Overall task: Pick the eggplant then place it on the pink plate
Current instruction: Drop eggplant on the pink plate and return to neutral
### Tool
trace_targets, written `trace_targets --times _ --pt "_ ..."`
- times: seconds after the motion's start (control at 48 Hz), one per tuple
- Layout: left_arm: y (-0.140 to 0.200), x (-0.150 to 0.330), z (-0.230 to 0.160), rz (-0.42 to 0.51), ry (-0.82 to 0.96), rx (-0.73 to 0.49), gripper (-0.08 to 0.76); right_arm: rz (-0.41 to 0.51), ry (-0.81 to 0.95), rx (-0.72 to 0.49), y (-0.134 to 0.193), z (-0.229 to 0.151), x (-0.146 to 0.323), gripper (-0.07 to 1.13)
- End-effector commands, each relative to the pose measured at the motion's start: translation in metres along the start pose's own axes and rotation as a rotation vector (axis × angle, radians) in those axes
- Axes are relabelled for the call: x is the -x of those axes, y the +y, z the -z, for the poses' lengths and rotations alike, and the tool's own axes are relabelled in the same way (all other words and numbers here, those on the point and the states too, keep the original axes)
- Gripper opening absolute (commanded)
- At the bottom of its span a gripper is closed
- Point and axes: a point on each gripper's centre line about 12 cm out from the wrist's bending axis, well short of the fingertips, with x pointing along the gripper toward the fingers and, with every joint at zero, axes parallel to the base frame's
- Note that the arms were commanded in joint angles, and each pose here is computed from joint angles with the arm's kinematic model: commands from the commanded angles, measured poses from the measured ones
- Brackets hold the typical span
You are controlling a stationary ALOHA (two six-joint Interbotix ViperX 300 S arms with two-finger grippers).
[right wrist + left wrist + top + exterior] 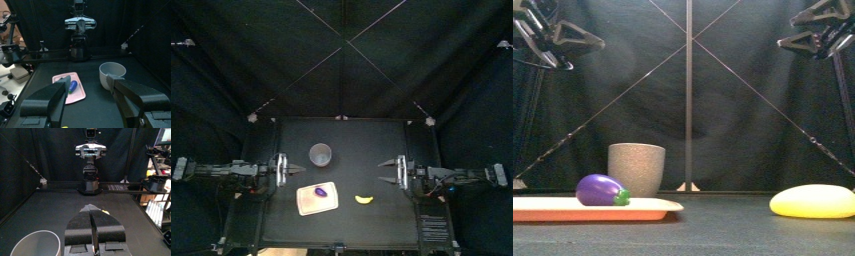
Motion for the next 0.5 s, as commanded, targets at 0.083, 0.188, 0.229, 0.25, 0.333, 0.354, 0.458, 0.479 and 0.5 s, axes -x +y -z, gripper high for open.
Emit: trace_targets --times 0.083,0.188,0.229,0.25,0.333,0.354,0.458,0.479,0.5 --pt "0.0002 -0.0012 -0.0052 -0.001 -0.015 -0.006 -0.001 0.006 0.0 0.0 -0.0011 -0.0005 -0.0012 0.93" --pt "0.0005 -0.0012 -0.0052 -0.002 -0.015 -0.006 -0.001 0.011 0.003 -0.001 -0.002 0.0008 -0.0011 0.93" --pt "0.0005 -0.0012 -0.0052 -0.002 -0.015 -0.006 -0.001 0.012 0.004 -0.001 -0.0023 0.0014 -0.001 0.93" --pt "0.0002 -0.0011 -0.0046 -0.001 -0.014 -0.006 -0.001 0.012 0.004 0.0 -0.0023 0.0014 -0.001 0.93" --pt "0.0002 -0.0013 -0.0043 -0.001 -0.012 -0.006 -0.001 0.018 0.003 0.002 -0.0035 0.0011 -0.0007 0.93" --pt "0.0005 -0.0011 -0.0046 -0.002 -0.014 -0.006 -0.001 0.02 0.003 0.002 -0.0038 0.0011 -0.0007 0.93" --pt "0.0002 -0.0012 -0.0037 -0.001 -0.011 -0.006 -0.001 0.023 0.004 0.002 -0.0043 0.0017 -0.0006 0.93" --pt "0.0005 -0.0009 -0.0033 -0.002 -0.011 -0.006 -0.001 0.021 0.006 0.002 -0.0041 0.0024 -0.0006 0.93" --pt "0.0005 -0.0009 -0.0033 -0.002 -0.011 -0.006 -0.001 0.023 0.007 0.002 -0.0044 0.003 -0.0005 0.93"
